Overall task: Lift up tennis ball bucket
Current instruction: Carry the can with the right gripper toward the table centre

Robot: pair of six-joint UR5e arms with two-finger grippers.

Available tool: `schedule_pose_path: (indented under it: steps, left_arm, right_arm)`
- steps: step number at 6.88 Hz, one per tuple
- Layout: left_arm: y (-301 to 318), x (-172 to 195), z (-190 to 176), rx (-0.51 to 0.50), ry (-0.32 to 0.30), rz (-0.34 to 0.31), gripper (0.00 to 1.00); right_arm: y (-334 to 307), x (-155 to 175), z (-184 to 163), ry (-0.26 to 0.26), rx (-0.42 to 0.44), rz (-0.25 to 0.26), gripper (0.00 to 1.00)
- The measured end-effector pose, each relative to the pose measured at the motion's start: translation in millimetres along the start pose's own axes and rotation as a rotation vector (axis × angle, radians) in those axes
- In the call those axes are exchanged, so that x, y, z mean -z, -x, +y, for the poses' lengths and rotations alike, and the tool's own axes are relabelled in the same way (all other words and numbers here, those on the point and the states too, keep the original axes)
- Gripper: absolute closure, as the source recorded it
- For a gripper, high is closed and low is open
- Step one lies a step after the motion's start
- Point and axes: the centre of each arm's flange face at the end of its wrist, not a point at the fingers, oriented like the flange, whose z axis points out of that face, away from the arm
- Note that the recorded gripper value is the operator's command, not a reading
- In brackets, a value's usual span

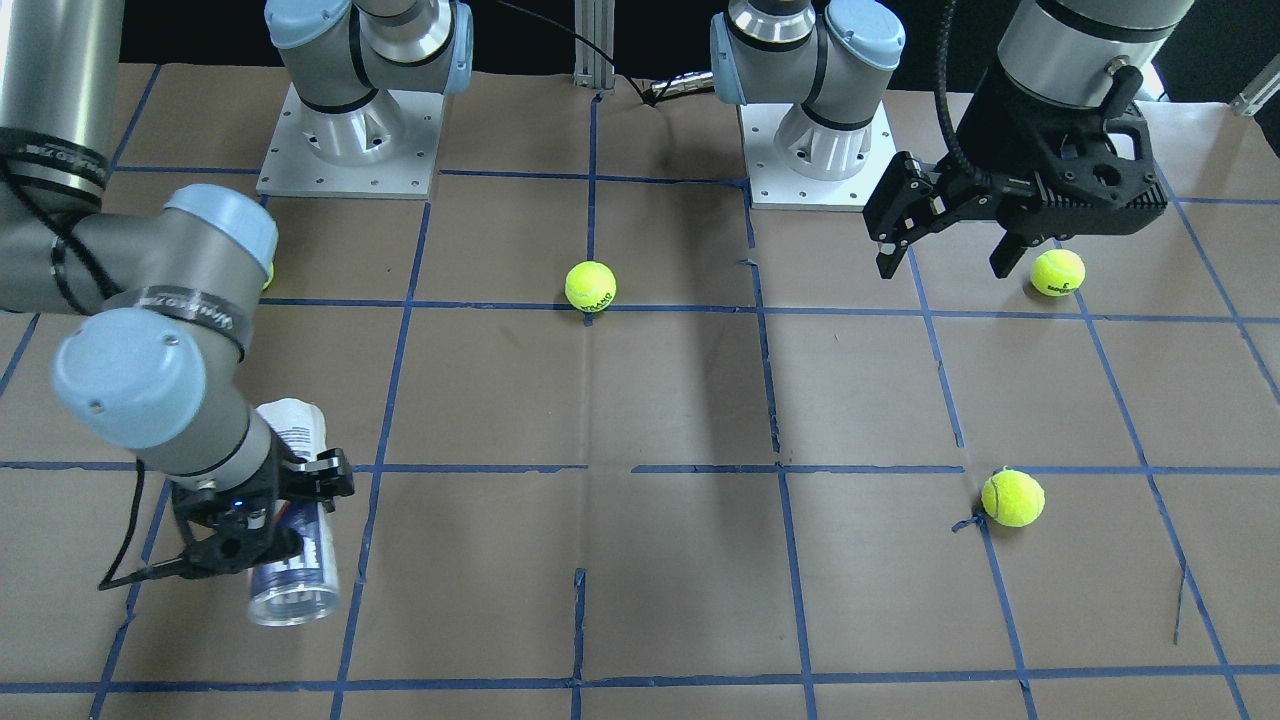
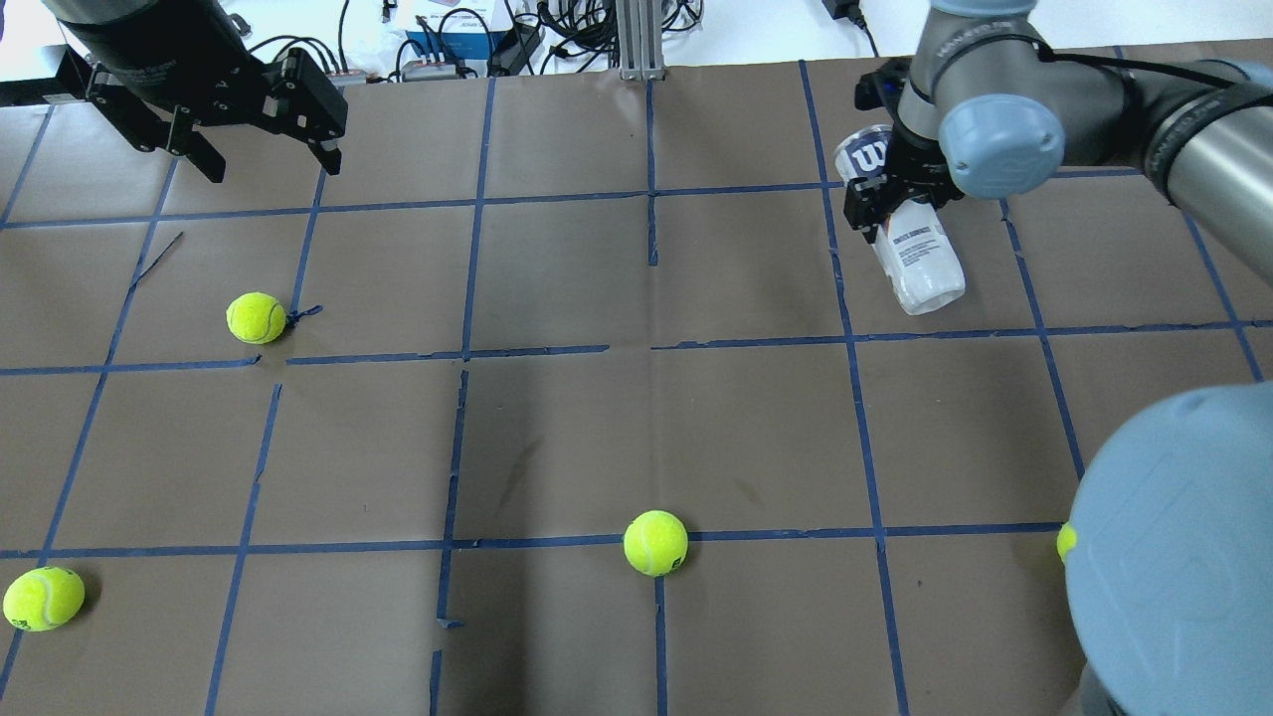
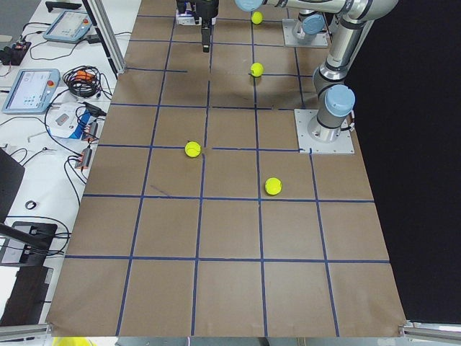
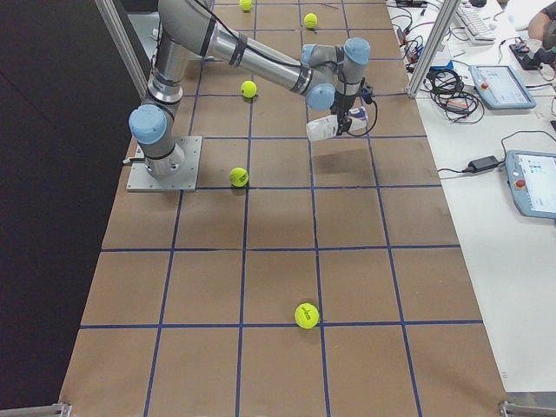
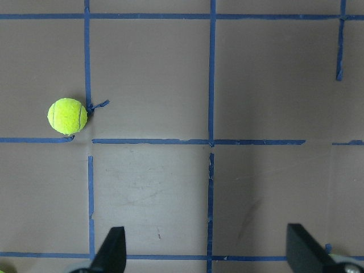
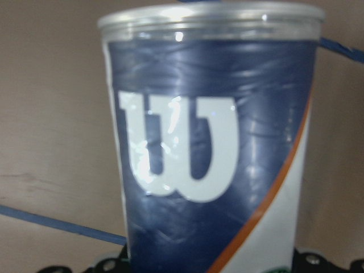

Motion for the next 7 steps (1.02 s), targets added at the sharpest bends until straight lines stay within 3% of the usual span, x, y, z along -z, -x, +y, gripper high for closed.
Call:
schedule_pose_path:
  steps: [2,7]
  left_arm:
    - [1.0,0.2,-0.3,0.002,0.0,0.0,0.0]
    - [1.3,0.2,-0.4,0.002,0.0,0.0,0.0]
  right_arm:
    - [83.8,26.5,-31.8,-0.062,0.251,0.028,0.29]
    - [170.1,21.4,-62.7,-0.195,0.737,0.062,0.29]
